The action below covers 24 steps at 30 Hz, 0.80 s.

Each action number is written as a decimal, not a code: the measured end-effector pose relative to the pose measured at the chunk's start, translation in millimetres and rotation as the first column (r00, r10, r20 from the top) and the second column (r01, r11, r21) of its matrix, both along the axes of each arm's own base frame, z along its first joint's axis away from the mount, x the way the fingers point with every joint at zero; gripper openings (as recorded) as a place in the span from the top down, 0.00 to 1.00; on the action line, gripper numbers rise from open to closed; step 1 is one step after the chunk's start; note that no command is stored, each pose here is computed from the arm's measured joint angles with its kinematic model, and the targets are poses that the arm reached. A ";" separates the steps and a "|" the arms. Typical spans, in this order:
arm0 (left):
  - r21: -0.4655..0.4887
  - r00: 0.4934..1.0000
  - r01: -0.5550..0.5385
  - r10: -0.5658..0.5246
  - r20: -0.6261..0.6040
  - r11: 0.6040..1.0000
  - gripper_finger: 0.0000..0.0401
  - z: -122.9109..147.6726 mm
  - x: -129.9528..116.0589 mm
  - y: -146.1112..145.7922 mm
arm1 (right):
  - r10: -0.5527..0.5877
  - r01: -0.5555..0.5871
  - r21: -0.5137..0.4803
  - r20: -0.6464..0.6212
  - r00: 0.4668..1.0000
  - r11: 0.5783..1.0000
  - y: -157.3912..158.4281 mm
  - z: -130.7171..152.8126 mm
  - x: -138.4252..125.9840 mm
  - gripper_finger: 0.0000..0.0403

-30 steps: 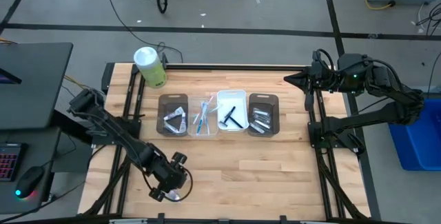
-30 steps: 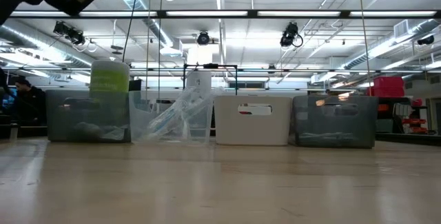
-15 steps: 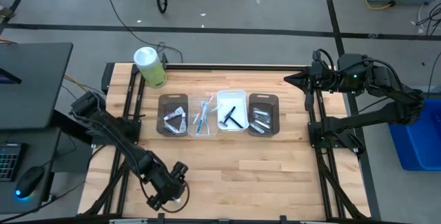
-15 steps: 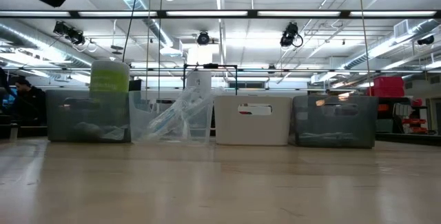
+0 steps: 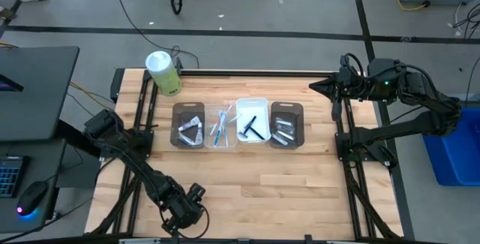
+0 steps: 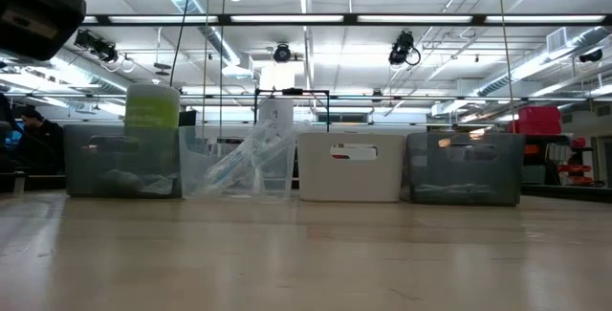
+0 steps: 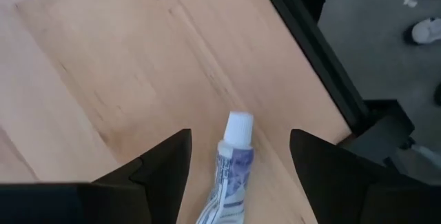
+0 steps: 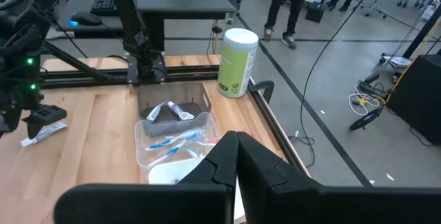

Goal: Pick & Place Travel size toiletries
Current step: Put the white toothpaste into the left black bin

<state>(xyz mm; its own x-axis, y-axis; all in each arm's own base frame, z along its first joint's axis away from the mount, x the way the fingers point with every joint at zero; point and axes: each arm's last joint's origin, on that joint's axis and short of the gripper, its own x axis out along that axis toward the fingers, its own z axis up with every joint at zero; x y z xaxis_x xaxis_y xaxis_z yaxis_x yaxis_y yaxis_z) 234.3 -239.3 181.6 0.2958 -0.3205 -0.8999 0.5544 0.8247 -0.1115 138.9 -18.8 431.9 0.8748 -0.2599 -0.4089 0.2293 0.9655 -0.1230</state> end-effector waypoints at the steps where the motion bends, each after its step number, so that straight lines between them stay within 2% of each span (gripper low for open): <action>1: 0.003 1.000 0.000 0.000 0.008 1.000 0.36 0.2 0.4 -0.1 | -0.001 0.001 0.003 0.001 1.000 1.000 0.0 -0.1 0.0 0.97; 12: 0.043 1.000 0.009 -0.008 -0.016 0.999 0.36 -15.3 -3.3 -0.8 | -0.006 0.006 0.013 0.003 1.000 1.000 0.0 0.0 0.0 0.97; 18: 0.070 0.996 0.022 -0.016 -0.087 0.997 0.36 -29.0 -9.5 2.3 | -0.006 0.006 0.013 0.003 1.000 1.000 0.0 -0.1 0.1 0.97; 24: 0.087 0.995 0.025 -0.016 -0.102 0.996 0.36 -35.0 -9.3 2.0 | -0.006 0.006 0.013 0.002 1.000 1.000 -0.1 -0.3 0.5 0.97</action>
<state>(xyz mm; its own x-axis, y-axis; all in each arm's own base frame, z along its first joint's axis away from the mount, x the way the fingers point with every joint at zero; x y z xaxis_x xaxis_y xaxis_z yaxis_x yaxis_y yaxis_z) 225.0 -237.3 146.6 0.1960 -0.2438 -0.9498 0.5610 0.8223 -0.0953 139.5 -18.8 431.6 0.8738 -0.2601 -0.4108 0.2357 0.9656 -0.1100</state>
